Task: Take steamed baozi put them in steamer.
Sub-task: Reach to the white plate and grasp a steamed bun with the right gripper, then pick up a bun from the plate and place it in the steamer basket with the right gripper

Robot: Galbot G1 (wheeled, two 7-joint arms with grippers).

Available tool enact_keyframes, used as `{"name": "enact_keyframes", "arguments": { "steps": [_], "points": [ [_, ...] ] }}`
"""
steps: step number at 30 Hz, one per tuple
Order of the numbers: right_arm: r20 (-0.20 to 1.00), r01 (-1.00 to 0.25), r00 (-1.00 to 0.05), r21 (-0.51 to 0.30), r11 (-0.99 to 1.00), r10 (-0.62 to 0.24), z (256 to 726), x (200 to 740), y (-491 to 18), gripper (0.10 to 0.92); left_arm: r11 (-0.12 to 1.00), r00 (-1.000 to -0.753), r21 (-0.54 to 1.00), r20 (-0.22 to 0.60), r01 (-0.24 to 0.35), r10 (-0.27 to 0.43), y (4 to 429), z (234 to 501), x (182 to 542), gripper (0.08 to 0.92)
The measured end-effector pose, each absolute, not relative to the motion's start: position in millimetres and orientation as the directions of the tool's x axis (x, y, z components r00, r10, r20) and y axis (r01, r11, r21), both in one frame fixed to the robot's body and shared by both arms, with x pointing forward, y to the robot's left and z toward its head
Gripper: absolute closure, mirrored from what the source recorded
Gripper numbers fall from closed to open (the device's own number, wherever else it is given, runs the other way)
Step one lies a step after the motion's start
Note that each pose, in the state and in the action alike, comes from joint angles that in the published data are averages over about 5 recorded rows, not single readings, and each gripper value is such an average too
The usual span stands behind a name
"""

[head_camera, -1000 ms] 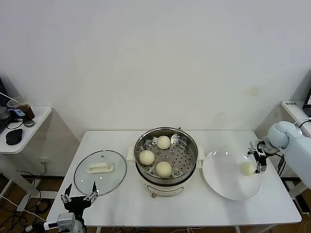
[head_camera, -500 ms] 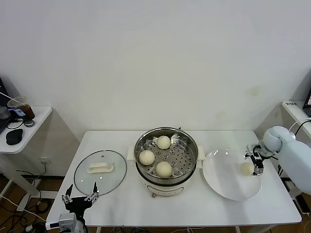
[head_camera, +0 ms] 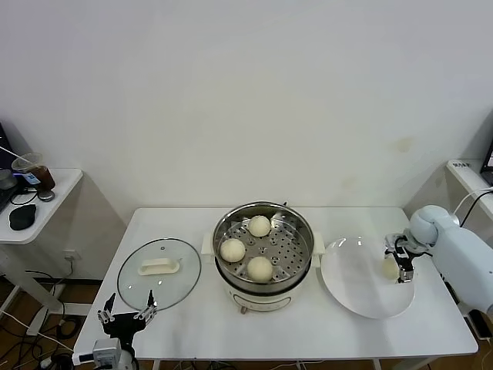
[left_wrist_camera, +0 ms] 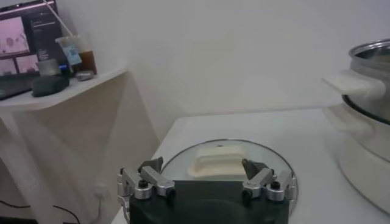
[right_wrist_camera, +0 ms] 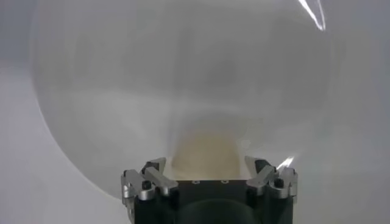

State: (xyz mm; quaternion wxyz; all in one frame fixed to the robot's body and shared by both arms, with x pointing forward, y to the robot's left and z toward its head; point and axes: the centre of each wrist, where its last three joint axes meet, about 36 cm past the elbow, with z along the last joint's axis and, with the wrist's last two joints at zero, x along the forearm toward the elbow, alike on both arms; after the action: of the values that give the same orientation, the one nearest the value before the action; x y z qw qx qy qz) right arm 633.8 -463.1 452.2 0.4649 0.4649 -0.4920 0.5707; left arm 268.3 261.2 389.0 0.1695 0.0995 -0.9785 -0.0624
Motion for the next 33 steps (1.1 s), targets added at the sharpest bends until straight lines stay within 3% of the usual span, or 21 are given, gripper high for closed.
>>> {"name": "enact_keyframes", "arguments": {
  "steps": [6, 22, 33],
  "points": [
    [0.988, -0.990, -0.131, -0.125, -0.071, 0.078, 451.7, 633.7, -465.5, 0.222, 0.973, -0.923, 0.156, 0.320, -0.173, -0.215, 261.0, 388.7, 268.5, 0.177],
    [0.988, -0.990, -0.136, -0.134, -0.036, 0.072, 474.1, 639.5, -466.2, 0.647, 0.976, -0.928, 0.142, 0.312, -0.167, -0.204, 255.3, 389.8, 273.4, 0.177],
    [0.981, -0.981, -0.188, -0.190, -0.039, -0.039, 553.9, 663.6, -413.2, 0.674, 0.973, -0.935, 0.160, 0.287, -0.167, -0.208, 255.5, 395.9, 274.6, 0.177]
  ]
}}
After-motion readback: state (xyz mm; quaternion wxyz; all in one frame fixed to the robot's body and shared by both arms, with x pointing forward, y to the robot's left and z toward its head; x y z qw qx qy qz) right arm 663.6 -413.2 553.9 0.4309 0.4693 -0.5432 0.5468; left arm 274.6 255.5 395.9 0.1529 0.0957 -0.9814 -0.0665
